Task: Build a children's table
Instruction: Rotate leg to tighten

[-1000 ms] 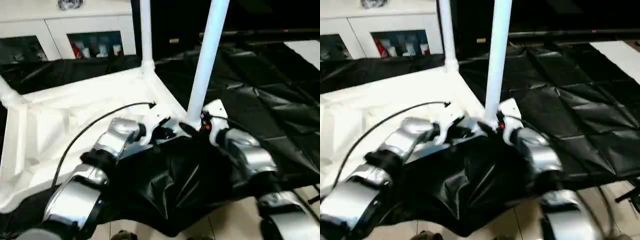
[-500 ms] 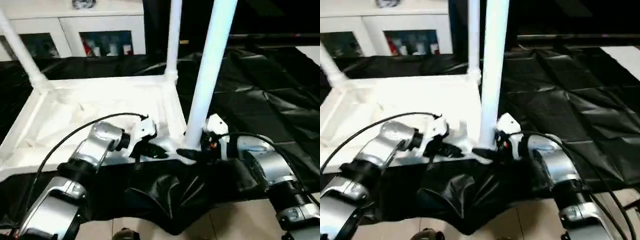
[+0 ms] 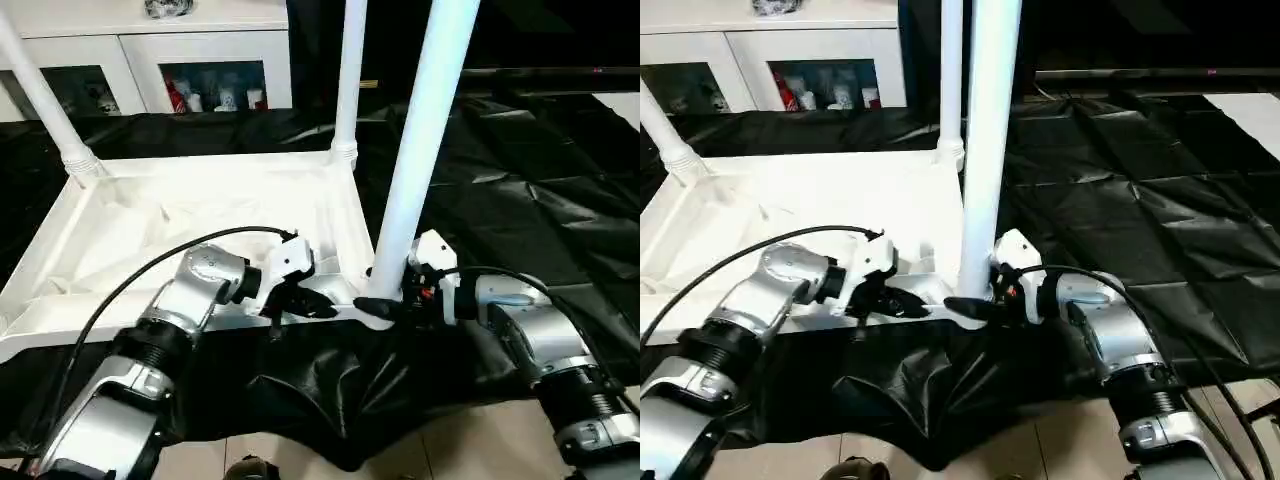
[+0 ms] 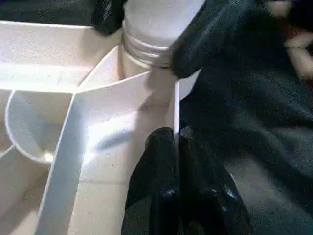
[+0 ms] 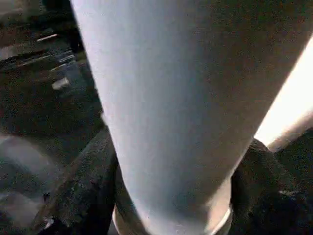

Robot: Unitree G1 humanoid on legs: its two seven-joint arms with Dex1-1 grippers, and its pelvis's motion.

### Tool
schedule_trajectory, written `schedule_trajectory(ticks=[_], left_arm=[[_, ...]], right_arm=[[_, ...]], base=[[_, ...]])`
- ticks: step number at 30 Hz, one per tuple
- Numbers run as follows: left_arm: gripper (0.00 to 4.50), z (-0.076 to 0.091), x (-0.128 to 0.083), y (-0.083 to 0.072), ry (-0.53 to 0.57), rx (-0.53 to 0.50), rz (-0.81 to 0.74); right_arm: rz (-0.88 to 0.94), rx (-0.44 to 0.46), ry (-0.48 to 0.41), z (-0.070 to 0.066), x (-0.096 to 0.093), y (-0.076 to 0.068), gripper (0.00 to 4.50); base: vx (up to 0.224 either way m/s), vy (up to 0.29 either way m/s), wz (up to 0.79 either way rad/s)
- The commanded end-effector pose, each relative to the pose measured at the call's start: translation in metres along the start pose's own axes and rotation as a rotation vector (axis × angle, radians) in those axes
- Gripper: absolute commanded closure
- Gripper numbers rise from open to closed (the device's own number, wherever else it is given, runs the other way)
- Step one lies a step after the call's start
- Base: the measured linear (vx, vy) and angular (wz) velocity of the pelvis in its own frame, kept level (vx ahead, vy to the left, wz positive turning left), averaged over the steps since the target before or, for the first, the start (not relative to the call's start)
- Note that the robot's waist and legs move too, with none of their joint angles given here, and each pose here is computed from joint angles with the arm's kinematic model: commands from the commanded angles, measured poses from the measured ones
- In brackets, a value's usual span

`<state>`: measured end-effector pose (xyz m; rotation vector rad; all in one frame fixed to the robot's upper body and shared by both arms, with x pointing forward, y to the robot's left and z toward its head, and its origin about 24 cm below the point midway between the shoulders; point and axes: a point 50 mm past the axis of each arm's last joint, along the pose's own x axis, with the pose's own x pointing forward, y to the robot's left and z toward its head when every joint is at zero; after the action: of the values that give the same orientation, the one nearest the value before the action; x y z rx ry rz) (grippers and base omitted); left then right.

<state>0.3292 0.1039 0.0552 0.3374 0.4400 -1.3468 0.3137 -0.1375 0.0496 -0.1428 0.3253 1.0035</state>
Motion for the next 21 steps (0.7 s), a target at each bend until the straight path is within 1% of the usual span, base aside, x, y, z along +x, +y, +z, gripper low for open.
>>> schedule_trajectory(ticks=[1, 2, 3, 5, 7, 8, 9, 10, 11, 13, 14, 15, 17, 18, 19, 21], left_arm=[[4.5, 0.035, 0.015, 0.006, -0.111, 0.033, 0.071], [4.5, 0.037, 0.017, 0.009, -0.112, 0.026, 0.104], [4.5, 0.042, 0.023, 0.014, -0.119, 0.001, 0.175], [4.5, 0.05, 0.029, 0.019, -0.132, -0.036, 0.262], [4.5, 0.054, 0.033, 0.021, -0.141, -0.05, 0.308], [4.5, 0.054, 0.033, 0.021, -0.141, -0.05, 0.308], [4.5, 0.056, 0.036, 0.023, -0.145, -0.063, 0.351], [4.5, 0.058, 0.037, 0.024, -0.147, -0.064, 0.363], [4.5, 0.059, 0.039, 0.023, -0.149, -0.061, 0.364], [4.5, 0.06, 0.042, 0.021, -0.159, -0.042, 0.34], [4.5, 0.061, 0.042, 0.02, -0.162, -0.035, 0.33], [4.5, 0.06, 0.042, 0.019, -0.163, -0.027, 0.319], [4.5, 0.058, 0.042, 0.018, -0.162, -0.019, 0.306], [4.5, 0.058, 0.041, 0.018, -0.162, -0.017, 0.301], [4.5, 0.055, 0.039, 0.016, -0.162, -0.005, 0.275], [4.5, 0.053, 0.038, 0.016, -0.159, 0.002, 0.261]], right_arm=[[-0.059, 0.038, 0.031, -0.006, 0.02, 0.007, 1.82], [-0.097, 0.054, 0.026, -0.006, 0.024, 0.006, 1.82], [-0.185, 0.101, 0.013, -0.006, 0.033, 0.004, 1.83], [-0.296, 0.18, -0.006, -0.004, 0.044, 0.002, 1.83], [-0.347, 0.222, -0.022, -0.002, 0.051, 0.002, 1.83], [-0.347, 0.222, -0.022, -0.002, 0.051, 0.002, 1.83], [-0.367, 0.237, -0.033, 0.001, 0.057, 0.004, 1.83], [-0.375, 0.225, -0.036, 0.003, 0.06, 0.005, 1.83], [-0.382, 0.191, -0.034, 0.004, 0.063, 0.006, 1.83], [-0.349, 0.178, -0.051, 0.007, 0.068, 0.01, 1.13], [-0.341, 0.175, -0.056, 0.008, 0.069, 0.011, 1.13], [-0.317, 0.193, -0.072, 0.01, 0.07, 0.012, 1.13], [-0.298, 0.2, -0.087, 0.012, 0.069, 0.011, 0.86], [-0.294, 0.197, -0.09, 0.013, 0.068, 0.011, 0.86], [-0.272, 0.17, -0.096, 0.015, 0.064, 0.008, 0.66], [-0.266, 0.157, -0.094, 0.015, 0.062, 0.006, 0.62]], base=[[0.0, 0.0, 0.0], [0.0, 0.0, 0.0], [0.0, 0.0, 0.0], [0.0, 0.0, 0.0], [0.0, 0.0, 0.0], [0.0, 0.0, 0.0], [0.0, 0.0, 0.0], [0.0, 0.0, 0.0], [0.0, 0.0, 0.0], [0.0, 0.0, 0.0], [0.0, 0.0, 0.0], [0.0, 0.0, 0.0], [0.0, 0.0, 0.0], [0.0, 0.0, 0.0], [0.0, 0.0, 0.0], [0.0, 0.0, 0.0]])
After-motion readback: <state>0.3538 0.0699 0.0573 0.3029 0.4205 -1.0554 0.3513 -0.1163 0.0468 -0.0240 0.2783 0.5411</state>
